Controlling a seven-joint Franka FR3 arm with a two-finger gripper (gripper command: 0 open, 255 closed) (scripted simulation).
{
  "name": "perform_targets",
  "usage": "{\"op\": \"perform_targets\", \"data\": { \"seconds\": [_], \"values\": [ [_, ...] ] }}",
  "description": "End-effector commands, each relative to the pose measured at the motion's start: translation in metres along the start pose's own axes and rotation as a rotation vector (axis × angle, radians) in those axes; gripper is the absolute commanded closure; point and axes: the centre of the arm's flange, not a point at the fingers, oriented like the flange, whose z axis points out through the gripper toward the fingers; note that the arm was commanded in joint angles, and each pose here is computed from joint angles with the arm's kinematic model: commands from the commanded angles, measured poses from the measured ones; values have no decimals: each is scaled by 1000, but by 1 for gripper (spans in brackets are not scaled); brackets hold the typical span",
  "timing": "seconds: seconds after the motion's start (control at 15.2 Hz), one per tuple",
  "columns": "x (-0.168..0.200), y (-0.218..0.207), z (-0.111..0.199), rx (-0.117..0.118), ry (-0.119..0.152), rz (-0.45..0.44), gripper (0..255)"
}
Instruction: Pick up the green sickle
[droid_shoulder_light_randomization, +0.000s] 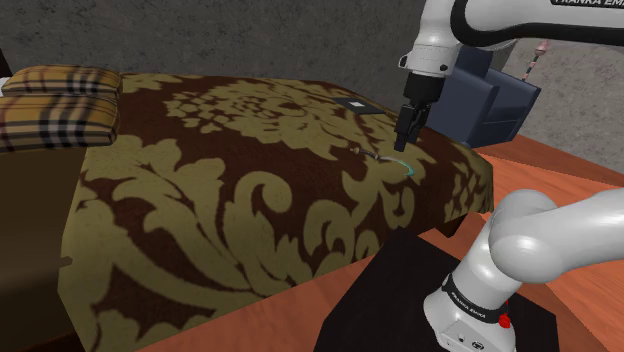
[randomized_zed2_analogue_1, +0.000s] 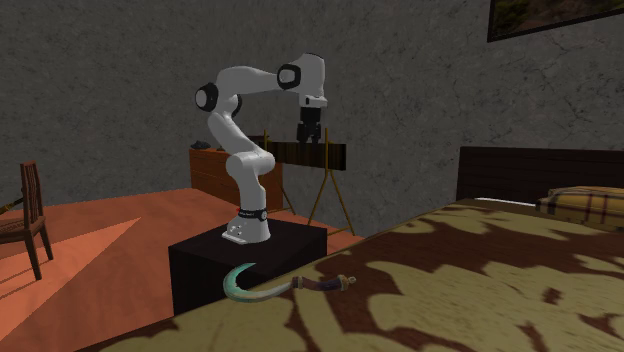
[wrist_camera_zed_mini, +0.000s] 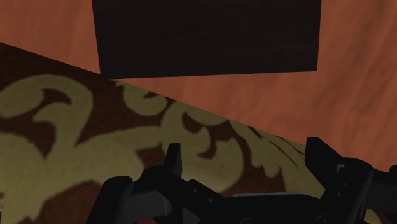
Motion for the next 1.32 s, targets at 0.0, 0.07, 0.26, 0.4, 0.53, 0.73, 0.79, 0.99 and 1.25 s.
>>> {"op": "perform_targets", "data": {
  "seconds": [0.0, 0.07, 0.26, 0.4, 0.53, 0.73, 0.79, 0.99, 1.25],
  "values": [
    [0, 0, 0, 0, 0, 0, 0],
    [5, 11, 5, -1, 1, -3, 0],
    [19, 45, 19, -2, 3, -13, 0],
    [29, 67, 28, -3, 5, -20, 0],
    [39, 89, 38, -4, 6, -27, 0],
    [54, 123, 52, -6, 9, -37, 0],
    [60, 134, 57, -7, 10, -40, 0],
    [76, 167, 71, -8, 12, -50, 0],
    [97, 211, 89, -10, 15, -64, 0]
  ]
}}
